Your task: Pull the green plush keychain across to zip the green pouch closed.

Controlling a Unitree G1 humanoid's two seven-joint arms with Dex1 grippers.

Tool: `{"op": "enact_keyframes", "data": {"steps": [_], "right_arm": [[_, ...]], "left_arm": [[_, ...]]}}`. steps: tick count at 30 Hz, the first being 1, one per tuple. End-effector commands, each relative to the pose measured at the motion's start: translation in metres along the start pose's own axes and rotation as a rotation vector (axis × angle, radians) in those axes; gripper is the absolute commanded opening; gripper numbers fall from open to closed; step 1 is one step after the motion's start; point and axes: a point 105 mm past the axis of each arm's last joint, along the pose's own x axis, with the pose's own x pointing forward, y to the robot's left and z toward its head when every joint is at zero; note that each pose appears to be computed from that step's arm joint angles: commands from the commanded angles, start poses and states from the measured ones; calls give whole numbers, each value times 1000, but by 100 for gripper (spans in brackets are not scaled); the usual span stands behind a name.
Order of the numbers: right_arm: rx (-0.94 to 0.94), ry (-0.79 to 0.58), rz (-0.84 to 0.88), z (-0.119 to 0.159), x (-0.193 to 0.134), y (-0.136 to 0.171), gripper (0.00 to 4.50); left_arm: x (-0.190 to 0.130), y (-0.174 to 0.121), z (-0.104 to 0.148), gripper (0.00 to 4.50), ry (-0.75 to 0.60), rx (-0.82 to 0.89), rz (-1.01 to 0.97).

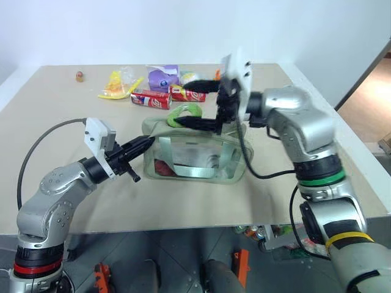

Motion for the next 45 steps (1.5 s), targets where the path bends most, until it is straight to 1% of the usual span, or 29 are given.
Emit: {"op": "enact_keyframes", "data": {"steps": [1, 3, 4, 7, 8, 12, 13, 14, 15, 16, 17, 25, 32, 33, 34, 36, 37, 40, 45], "right_arm": [[-83, -8, -1, 10, 1, -9, 446], [-75, -2, 2, 7, 2, -10, 446], [-69, 3, 6, 5, 3, -10, 423], [-65, 26, 9, -2, 1, -10, 335], [-63, 33, 13, -5, 1, -9, 293], [-70, 70, 28, -17, -4, -4, 167], [-78, 83, 35, -20, -5, -3, 122], [-87, 91, 47, -23, -6, -1, 87], [-95, 105, 53, -26, -7, 1, 76], [-103, 116, 59, -28, -7, 2, 20], [-107, 123, 66, -30, -8, 3, 2], [-148, 150, 78, -32, -10, 3, 2], [-138, 99, 35, -21, -7, -5, 2], [-115, 88, 42, -18, -7, -4, 2], [-120, 71, 32, -14, -7, -6, 26], [-118, 51, 17, -8, -6, -7, 92], [-137, 43, 24, -6, -6, -5, 114], [-214, 26, 36, 1, -7, 0, 224], [-228, 22, 16, 4, -12, 0, 224]], "left_arm": [[2, -8, -6, 0, 15, -17, -21], [3, -9, -7, 0, 13, -19, -21], [3, -9, -8, 0, 14, -20, -20], [-2, -4, -15, 0, 21, -23, -15], [-3, -2, -16, 0, 22, -23, -13], [-12, 5, -26, 0, 28, -25, -5], [-13, 6, -28, 0, 29, -25, -5], [-13, 6, -29, 0, 28, -25, -7], [-14, 6, -29, 0, 26, -24, -8], [-13, 6, -29, 0, 25, -23, -9], [-13, 6, -28, 0, 23, -21, -11], [-5, 3, -22, 0, 16, -9, -20], [-2, 1, -20, 0, 19, -10, -22], [-2, 0, -20, 0, 21, -12, -24], [-2, 0, -20, 0, 21, -14, -26], [-2, 0, -20, 0, 24, -16, -27], [-2, 0, -20, 0, 26, -16, -27], [-1, -1, -20, 0, 31, -16, -31], [-1, 0, -19, 0, 38, -14, -31]]}}
